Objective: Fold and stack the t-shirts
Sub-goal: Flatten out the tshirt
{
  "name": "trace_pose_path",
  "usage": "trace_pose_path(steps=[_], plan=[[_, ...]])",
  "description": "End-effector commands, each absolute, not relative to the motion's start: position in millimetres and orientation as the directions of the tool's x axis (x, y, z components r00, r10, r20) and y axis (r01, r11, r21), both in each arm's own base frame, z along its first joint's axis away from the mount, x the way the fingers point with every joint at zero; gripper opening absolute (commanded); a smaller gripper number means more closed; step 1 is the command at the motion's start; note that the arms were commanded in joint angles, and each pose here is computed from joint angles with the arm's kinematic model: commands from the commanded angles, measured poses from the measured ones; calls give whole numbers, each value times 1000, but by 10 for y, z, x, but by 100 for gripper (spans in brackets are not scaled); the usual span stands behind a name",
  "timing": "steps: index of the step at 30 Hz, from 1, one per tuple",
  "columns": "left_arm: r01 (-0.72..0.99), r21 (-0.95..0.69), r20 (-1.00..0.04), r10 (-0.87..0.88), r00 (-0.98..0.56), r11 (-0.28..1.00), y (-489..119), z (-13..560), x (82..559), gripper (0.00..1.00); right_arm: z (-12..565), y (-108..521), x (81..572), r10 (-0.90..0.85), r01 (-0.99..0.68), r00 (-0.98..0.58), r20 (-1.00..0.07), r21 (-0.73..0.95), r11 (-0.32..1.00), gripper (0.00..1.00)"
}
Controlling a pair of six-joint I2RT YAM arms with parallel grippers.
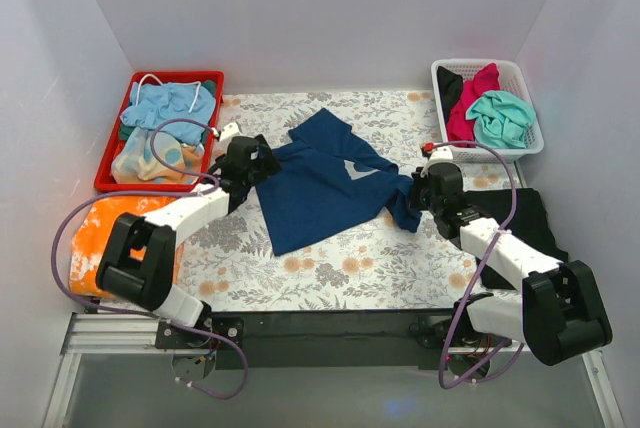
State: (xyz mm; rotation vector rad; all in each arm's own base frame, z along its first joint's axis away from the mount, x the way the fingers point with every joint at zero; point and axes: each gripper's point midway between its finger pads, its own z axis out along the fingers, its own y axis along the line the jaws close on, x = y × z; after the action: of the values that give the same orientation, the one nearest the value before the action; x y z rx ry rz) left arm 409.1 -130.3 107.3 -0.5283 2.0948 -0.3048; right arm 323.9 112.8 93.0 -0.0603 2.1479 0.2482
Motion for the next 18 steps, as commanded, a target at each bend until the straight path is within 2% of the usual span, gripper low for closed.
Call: trace_pose_path(steps=[1, 5, 8, 9, 11, 13, 18], plan=[[-238, -375, -724, -443, -528, 896, -1373, 1066, 3622, 82, 877, 1214, 3256, 58, -144, -549, -834, 162, 976, 1], [-227, -423, -653, -469, -594, 877, -1524, 951, 3198, 84, 825, 1250, 3231, 56, -147, -558, -828, 165, 975, 1], [-234, -445, -620, -486, -615, 864, -1574, 896, 2906, 69, 783, 1278, 3214, 52, -148, -567, -822, 163, 975, 1], [-231, -447, -614, -484, -624, 864, -1596, 889, 2838, 61, 782, 1292, 3208, 49, -152, -568, -822, 163, 975, 1], [-229, -457, -592, -486, -643, 859, -1604, 860, 2696, 54, 775, 1287, 3208, 50, -148, -568, -822, 161, 976, 1], [-210, -472, -566, -477, -673, 856, -1699, 839, 2584, 51, 751, 1285, 3200, 51, -142, -572, -819, 160, 977, 1], [-229, -415, -508, -433, -745, 881, -1793, 612, 2283, 52, 711, 1277, 3174, 56, -135, -579, -813, 163, 977, 1]])
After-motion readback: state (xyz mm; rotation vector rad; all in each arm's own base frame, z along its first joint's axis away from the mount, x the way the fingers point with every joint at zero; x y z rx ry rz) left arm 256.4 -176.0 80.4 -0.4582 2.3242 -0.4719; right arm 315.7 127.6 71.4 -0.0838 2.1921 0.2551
